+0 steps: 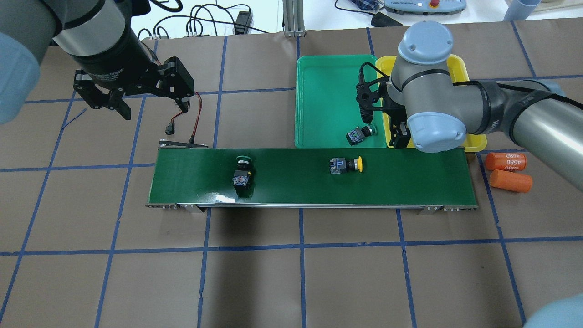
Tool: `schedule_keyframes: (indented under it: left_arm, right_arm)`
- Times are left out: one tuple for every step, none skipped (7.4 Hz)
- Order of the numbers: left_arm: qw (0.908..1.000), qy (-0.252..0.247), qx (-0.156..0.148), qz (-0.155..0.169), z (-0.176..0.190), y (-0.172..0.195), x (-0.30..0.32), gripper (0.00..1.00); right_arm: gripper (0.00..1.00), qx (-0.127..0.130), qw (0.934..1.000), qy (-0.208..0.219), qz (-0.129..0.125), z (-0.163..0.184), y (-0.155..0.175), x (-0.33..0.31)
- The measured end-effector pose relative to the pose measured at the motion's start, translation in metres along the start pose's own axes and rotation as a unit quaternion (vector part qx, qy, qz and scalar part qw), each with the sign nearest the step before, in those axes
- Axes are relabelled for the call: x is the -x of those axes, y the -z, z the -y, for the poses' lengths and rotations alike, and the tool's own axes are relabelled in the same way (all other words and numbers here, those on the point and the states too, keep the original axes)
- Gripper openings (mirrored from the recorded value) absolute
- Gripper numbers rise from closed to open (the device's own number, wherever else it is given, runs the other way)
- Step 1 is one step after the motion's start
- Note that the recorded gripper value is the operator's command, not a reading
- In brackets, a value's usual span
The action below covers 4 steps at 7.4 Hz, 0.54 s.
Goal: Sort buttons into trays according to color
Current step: 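Lower the right gripper onto the yellow-capped button at the belt end and grasp it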
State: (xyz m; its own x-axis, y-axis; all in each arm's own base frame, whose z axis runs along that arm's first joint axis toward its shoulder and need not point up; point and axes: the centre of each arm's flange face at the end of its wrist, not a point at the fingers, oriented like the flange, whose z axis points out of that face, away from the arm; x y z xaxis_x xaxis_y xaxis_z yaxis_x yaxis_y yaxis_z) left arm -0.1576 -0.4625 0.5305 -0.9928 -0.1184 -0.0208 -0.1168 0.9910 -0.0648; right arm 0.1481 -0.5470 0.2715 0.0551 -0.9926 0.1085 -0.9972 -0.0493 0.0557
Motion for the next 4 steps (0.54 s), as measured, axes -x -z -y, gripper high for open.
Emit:
schedule_keyframes:
  left_arm:
    - [1.0,0.003,-0.006,0.001,0.001,0.004,0.005,1.0]
    - [0.9999,0.009,-0.007,0.002,0.001,0.004,0.011,1.0]
    - [0.9999,0.014,-0.007,0.002,0.001,0.004,0.016,1.0]
    - [0.9998,0.019,-0.007,0.0,0.001,0.005,0.021,1.0]
  right_arm:
    - [1.0,0.001,1.0,-0.009,0.002,-0.01,0.003,0.019]
    - [1.0,0.0,0.9998,-0.02,0.005,-0.023,0.004,0.035]
    - [1.0,-0.001,0.9997,-0.024,0.009,-0.031,0.001,0.05]
    - [1.0,-0.003,0.9996,-0.024,0.011,-0.034,-0.004,0.06]
